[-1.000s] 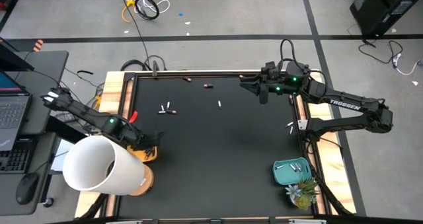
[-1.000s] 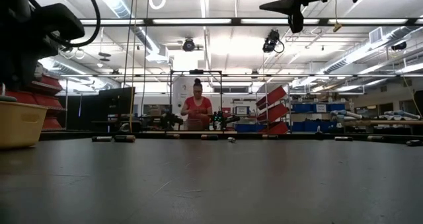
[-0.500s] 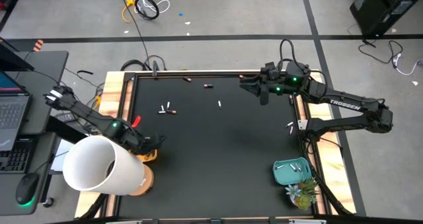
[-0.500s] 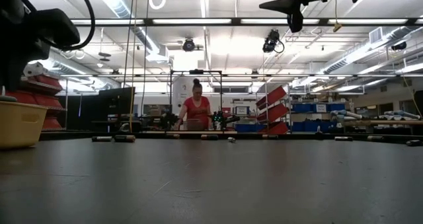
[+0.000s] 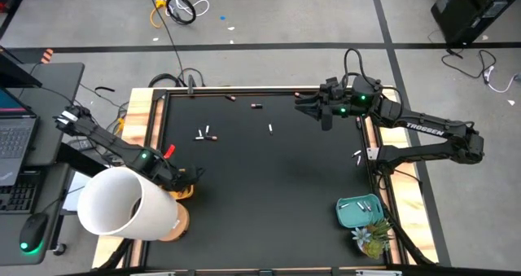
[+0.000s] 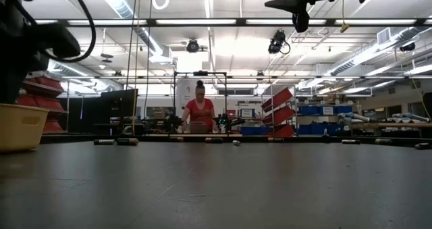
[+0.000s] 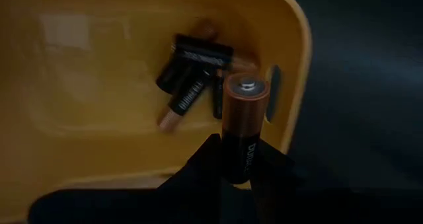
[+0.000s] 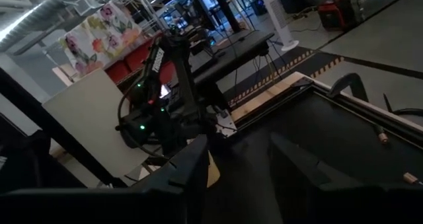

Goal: Sort batteries
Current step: Put the black battery into the yellow bin, then put the silver battery into the green bin

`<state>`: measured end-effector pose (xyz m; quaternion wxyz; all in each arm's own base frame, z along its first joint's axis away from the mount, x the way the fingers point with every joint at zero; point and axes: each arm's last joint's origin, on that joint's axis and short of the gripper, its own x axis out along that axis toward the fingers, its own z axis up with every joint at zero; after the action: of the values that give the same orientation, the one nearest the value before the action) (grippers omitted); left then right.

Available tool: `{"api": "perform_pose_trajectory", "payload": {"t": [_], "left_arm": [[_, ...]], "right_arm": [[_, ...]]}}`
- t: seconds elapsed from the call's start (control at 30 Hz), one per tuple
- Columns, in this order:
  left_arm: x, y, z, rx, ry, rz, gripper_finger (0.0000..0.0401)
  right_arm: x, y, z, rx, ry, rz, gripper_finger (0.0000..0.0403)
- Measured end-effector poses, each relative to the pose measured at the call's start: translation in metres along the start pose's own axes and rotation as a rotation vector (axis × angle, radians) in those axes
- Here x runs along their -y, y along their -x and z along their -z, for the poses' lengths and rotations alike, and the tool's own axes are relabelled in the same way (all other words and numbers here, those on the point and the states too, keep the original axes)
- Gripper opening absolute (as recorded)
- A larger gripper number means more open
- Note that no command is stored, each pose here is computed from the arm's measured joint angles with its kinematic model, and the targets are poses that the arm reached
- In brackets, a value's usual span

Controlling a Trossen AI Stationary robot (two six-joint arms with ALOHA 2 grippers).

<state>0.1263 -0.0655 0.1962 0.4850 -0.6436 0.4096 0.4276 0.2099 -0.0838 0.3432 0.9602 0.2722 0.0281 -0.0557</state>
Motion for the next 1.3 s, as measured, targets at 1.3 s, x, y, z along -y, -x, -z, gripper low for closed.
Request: {"api": "perform_pose_trajectory", "payload": {"t": [1.3], "left_arm": [[-0.024,-0.030,-0.008,-0.060,-0.084,-0.132,0.0170]], "right_arm": [[0.000,0.000,0.000,-0.003,-0.036,-0.009,0.0142]]}}
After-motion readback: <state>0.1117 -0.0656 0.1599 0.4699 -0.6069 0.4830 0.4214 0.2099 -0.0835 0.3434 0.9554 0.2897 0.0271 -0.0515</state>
